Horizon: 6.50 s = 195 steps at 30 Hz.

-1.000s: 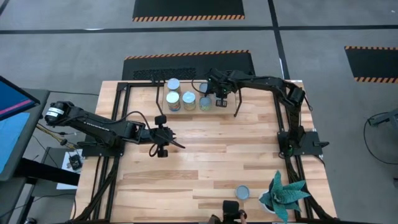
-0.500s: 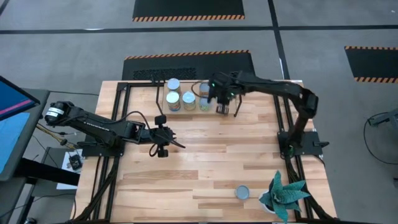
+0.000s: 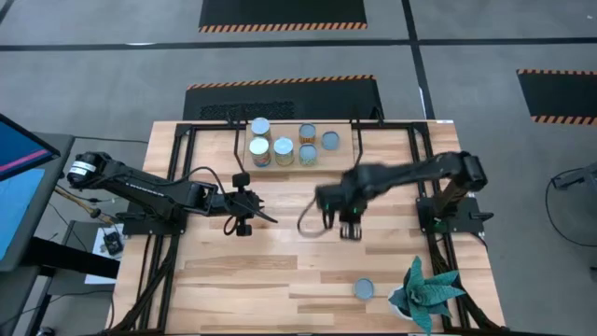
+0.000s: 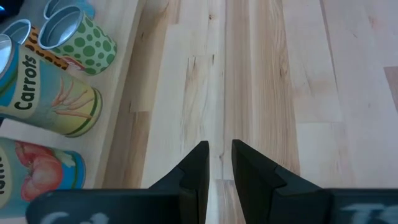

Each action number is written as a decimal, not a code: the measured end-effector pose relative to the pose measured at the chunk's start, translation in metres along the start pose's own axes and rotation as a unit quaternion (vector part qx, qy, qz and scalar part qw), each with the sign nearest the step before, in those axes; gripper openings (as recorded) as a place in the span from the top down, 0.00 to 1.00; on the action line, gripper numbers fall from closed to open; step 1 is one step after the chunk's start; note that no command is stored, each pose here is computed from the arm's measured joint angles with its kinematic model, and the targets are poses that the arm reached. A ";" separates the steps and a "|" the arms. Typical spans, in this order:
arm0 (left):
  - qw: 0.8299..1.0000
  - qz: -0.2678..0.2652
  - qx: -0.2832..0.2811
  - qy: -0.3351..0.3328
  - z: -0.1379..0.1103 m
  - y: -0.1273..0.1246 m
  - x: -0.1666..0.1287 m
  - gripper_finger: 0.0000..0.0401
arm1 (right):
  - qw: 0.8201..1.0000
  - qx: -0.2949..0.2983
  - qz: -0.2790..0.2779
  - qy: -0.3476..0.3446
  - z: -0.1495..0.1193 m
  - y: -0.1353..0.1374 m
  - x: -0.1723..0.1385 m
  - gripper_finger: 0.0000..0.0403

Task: Pick and place cans onto a shelf
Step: Put the canned mushrooms on the shelf

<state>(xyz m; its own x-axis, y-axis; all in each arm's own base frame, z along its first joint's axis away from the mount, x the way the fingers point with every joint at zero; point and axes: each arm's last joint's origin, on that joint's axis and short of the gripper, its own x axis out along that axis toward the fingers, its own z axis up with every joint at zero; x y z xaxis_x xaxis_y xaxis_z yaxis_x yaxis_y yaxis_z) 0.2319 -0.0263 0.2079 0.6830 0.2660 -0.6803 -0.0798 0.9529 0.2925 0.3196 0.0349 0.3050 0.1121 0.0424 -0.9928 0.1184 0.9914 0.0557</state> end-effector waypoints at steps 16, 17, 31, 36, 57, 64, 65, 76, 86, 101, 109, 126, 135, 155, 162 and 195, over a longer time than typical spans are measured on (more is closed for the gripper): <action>1.000 -0.002 -0.009 0.001 0.000 0.000 0.000 0.85 | 0.984 -0.027 0.012 0.177 -0.014 0.111 0.094 0.74; 1.000 -0.004 -0.012 0.001 0.000 0.000 0.000 0.85 | 0.983 -0.026 0.009 0.179 -0.016 0.115 0.095 0.74; 0.997 -0.056 -0.055 0.008 -0.001 -0.003 0.000 0.85 | 0.991 0.030 -0.077 0.106 -0.068 0.146 0.087 0.74; 0.994 -0.056 -0.092 0.011 -0.001 -0.003 0.000 0.85 | 0.993 0.068 -0.057 0.076 -0.072 0.144 0.094 0.74; 0.993 -0.061 -0.092 0.037 -0.009 -0.010 -0.001 0.85 | 0.993 0.040 -0.095 0.064 -0.078 0.135 0.112 0.74; 0.993 -0.060 -0.096 0.037 -0.009 -0.010 -0.001 0.85 | 0.996 0.051 -0.039 0.069 -0.073 0.139 0.114 0.74; 0.993 -0.060 -0.096 0.037 -0.009 -0.010 -0.001 0.85 | 0.996 0.051 -0.033 0.066 -0.072 0.140 0.114 0.74; 0.992 -0.059 -0.104 0.037 -0.009 -0.010 -0.001 0.85 | 0.995 0.061 0.015 0.083 -0.071 0.147 0.117 0.74; 0.992 -0.059 -0.105 0.037 -0.009 -0.010 -0.001 0.85 | 0.994 0.067 0.038 0.075 -0.068 0.151 0.119 0.74; 0.992 -0.060 -0.106 0.037 -0.009 -0.010 -0.001 0.85 | 0.993 0.083 0.031 0.077 -0.077 0.148 0.136 0.74; 0.991 -0.060 -0.110 0.037 -0.009 -0.010 -0.001 0.85 | 0.995 0.079 0.032 0.051 -0.073 0.150 0.136 0.74; 0.992 -0.060 -0.109 0.037 -0.009 -0.010 -0.001 0.85 | 0.995 0.084 0.024 0.052 -0.059 0.143 0.158 0.93; 0.992 -0.060 -0.107 0.039 -0.010 -0.010 -0.001 0.85 | 0.997 0.022 -0.063 0.047 -0.028 0.113 0.133 0.99; 0.998 -0.034 -0.045 0.036 -0.010 -0.008 -0.001 0.85 | 0.964 0.025 -0.264 0.021 0.055 -0.110 0.055 0.99; 0.999 -0.011 -0.040 0.032 -0.010 -0.007 -0.001 0.85 | 0.988 0.057 -0.142 0.003 0.050 -0.174 0.054 0.99; 0.999 0.008 -0.038 0.031 -0.009 0.001 0.002 0.85 | 0.992 0.092 -0.075 -0.035 0.035 -0.233 0.063 0.98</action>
<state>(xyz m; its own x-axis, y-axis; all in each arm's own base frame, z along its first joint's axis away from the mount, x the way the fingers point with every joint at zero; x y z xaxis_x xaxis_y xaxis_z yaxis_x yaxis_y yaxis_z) 0.2266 -0.0232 0.2009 0.6347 0.2875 -0.7173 -0.1466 0.9562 0.2535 0.3338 -0.1974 0.2330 0.1462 -0.1194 -0.9820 0.3157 0.9464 -0.0681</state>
